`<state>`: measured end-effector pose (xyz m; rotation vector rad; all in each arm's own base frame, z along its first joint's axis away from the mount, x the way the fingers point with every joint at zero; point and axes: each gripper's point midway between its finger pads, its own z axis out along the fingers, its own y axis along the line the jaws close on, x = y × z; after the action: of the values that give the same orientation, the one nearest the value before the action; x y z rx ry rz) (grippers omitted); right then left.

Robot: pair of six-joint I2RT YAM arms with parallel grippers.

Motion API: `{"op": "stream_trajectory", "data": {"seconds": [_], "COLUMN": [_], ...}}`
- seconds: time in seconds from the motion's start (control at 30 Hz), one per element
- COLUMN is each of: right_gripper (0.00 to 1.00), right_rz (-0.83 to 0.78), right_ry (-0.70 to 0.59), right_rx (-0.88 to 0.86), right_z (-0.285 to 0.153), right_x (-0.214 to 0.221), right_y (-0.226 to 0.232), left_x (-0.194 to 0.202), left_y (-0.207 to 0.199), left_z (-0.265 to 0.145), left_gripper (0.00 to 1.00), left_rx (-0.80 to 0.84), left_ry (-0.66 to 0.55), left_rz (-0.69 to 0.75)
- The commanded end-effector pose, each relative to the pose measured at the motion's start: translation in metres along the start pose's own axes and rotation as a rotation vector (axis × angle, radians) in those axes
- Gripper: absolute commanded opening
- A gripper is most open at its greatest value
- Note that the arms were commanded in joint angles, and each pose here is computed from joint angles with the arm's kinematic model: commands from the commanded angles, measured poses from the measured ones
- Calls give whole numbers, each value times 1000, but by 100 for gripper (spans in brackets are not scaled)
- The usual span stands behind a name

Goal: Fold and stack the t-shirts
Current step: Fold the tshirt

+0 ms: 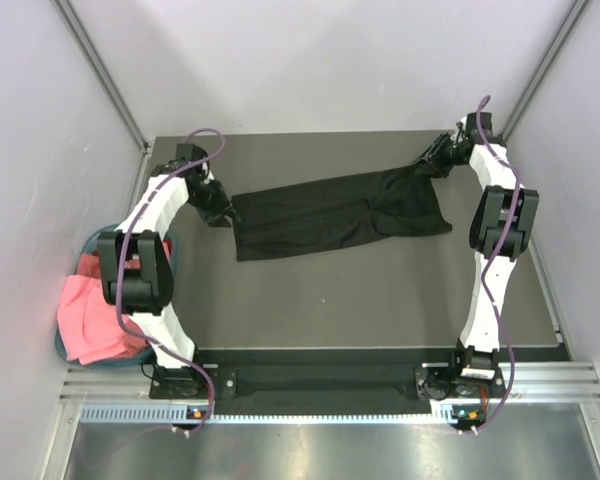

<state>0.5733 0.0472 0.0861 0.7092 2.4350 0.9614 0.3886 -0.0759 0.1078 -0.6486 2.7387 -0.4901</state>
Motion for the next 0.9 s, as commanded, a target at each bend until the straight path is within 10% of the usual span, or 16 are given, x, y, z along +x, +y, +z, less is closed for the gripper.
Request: {"op": "stream_trajectory", "data": {"seconds": [0.0,0.87], "right_gripper": [35,37], "right_rz": [-82,-245], "right_ry": [-34,107], "right_rx": [-37,90], "right_z": [-27,-85], "right_x": [-7,124], "right_y": [32,3], "left_x": [15,34], "left_y": [-34,-6], "left_z": [-2,78], "left_gripper": [35,24], "left_rx": [170,-156], "left_ry": [12,74], "left_rz": [128,306]}}
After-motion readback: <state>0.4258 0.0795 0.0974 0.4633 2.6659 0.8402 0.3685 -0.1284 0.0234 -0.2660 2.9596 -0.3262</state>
